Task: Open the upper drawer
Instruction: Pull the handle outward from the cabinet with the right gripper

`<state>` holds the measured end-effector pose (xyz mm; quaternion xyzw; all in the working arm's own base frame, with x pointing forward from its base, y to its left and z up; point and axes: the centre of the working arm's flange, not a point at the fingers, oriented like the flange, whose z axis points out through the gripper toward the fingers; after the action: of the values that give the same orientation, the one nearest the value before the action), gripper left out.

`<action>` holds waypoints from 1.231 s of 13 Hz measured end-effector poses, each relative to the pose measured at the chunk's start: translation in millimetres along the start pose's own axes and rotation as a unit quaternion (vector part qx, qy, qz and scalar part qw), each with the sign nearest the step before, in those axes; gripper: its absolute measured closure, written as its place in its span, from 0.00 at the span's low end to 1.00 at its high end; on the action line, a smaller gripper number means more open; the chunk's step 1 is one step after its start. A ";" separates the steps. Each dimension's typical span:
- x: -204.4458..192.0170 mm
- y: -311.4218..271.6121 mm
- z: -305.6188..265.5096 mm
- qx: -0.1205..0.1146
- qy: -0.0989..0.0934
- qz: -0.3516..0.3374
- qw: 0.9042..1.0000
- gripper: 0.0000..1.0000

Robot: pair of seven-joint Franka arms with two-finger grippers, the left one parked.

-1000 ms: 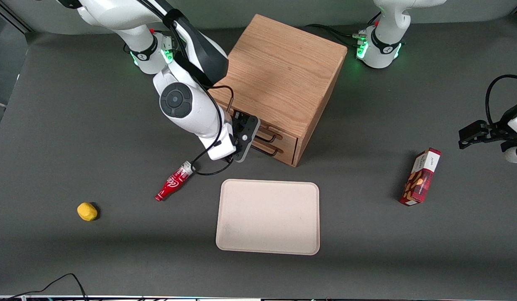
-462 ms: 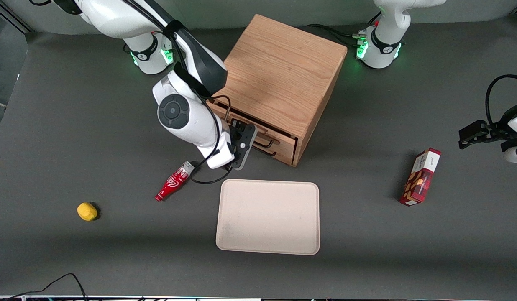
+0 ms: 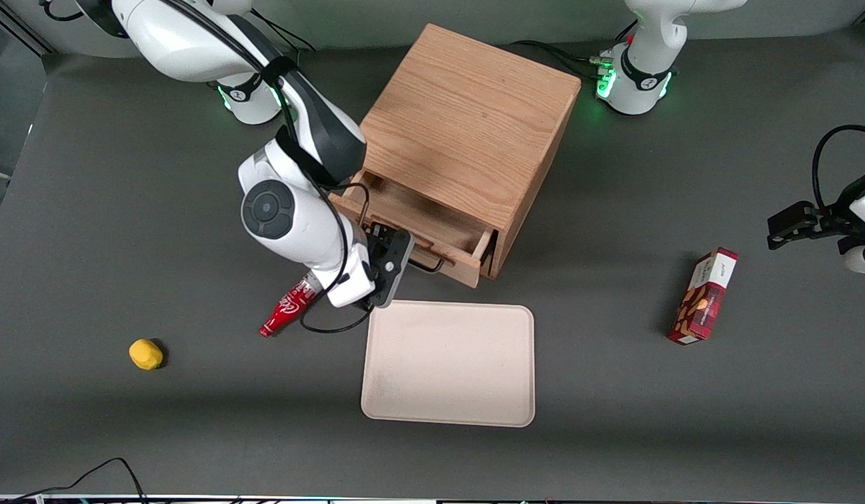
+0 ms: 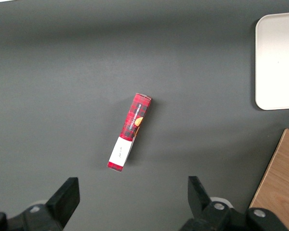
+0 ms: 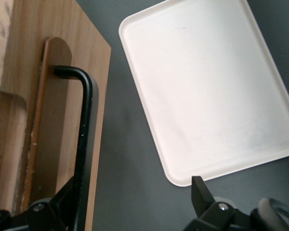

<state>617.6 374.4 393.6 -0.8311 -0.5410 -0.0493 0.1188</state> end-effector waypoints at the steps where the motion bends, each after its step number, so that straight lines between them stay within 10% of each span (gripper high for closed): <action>1: -2.6 9.3 -1.9 -0.003 0.004 -0.002 1.000 0.00; 16: -62.0 149.9 -31.9 -0.102 0.073 0.058 0.990 0.00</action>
<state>730.3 253.4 389.8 -0.8630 -0.4740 -0.1576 0.0757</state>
